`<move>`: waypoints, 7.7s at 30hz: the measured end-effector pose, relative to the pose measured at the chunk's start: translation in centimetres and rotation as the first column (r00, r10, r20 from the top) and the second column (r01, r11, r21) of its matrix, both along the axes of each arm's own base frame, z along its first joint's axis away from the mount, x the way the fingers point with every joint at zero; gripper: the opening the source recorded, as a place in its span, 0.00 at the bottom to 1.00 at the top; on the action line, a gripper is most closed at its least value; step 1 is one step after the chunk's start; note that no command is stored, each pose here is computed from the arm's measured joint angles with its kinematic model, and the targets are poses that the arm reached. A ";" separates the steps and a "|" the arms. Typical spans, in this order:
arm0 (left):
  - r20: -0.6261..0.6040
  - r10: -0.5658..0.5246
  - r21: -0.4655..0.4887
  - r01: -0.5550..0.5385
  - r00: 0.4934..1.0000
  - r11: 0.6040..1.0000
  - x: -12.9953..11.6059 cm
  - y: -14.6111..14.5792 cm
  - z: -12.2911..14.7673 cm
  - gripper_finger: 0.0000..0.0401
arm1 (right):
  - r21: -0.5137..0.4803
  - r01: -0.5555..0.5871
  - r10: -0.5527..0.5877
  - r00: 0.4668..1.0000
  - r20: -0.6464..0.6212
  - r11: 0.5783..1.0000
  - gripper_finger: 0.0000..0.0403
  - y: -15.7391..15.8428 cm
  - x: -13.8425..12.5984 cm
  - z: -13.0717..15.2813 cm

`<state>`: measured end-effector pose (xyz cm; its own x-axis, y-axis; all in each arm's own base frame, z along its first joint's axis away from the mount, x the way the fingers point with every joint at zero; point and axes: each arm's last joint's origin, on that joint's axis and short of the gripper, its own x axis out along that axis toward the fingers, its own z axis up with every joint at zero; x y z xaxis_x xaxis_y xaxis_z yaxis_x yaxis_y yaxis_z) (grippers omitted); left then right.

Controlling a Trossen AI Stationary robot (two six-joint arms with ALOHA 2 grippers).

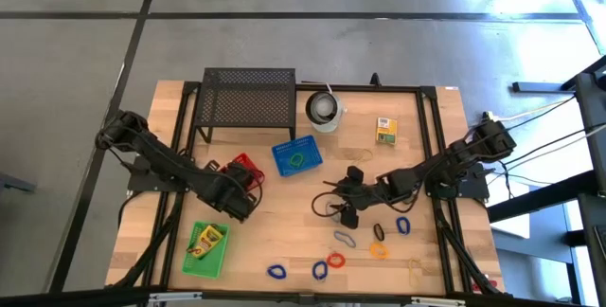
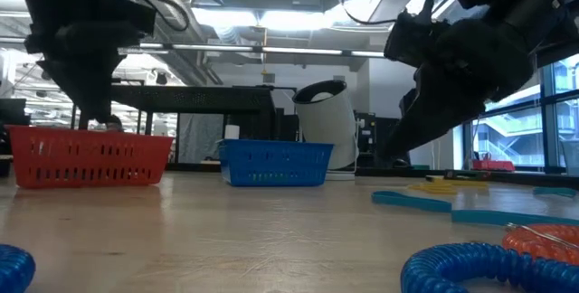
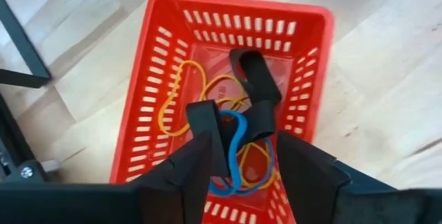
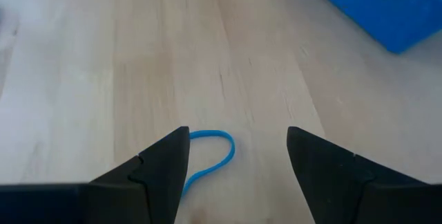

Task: Pick & Place Office Desk Supplies
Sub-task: Put the blue rubber band into the red bin, then put the black rubber band into the red bin

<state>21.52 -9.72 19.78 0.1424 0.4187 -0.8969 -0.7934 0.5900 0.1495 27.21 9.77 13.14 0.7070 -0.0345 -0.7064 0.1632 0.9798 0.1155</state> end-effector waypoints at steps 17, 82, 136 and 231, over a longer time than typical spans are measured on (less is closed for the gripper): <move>0.162 -0.044 0.017 0.042 0.986 0.999 1.2 -2.0 3.0 0.35 | -0.115 -0.093 0.088 0.995 -0.047 0.989 0.57 0.4 1.0 -3.6; 0.491 -0.605 0.496 0.370 0.627 0.786 11.2 -5.1 3.7 0.44 | -0.743 -0.150 0.397 0.903 0.165 0.652 0.01 3.5 4.1 9.6; 0.332 -0.391 0.331 0.282 0.859 0.901 7.6 -1.7 2.9 0.00 | -0.402 -0.155 0.289 0.910 0.297 0.902 0.62 4.5 0.1 12.9; 0.467 -0.287 0.193 0.220 0.837 0.956 3.5 -7.2 5.0 0.31 | 0.039 0.372 -0.235 0.661 -0.712 0.927 0.36 7.2 -5.3 -0.2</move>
<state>25.01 -16.88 24.80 0.6613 0.4122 -0.6267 -0.6090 0.7829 -0.1277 21.95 17.02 12.97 -0.0051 0.0073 -1.0000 0.5479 0.8365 0.0033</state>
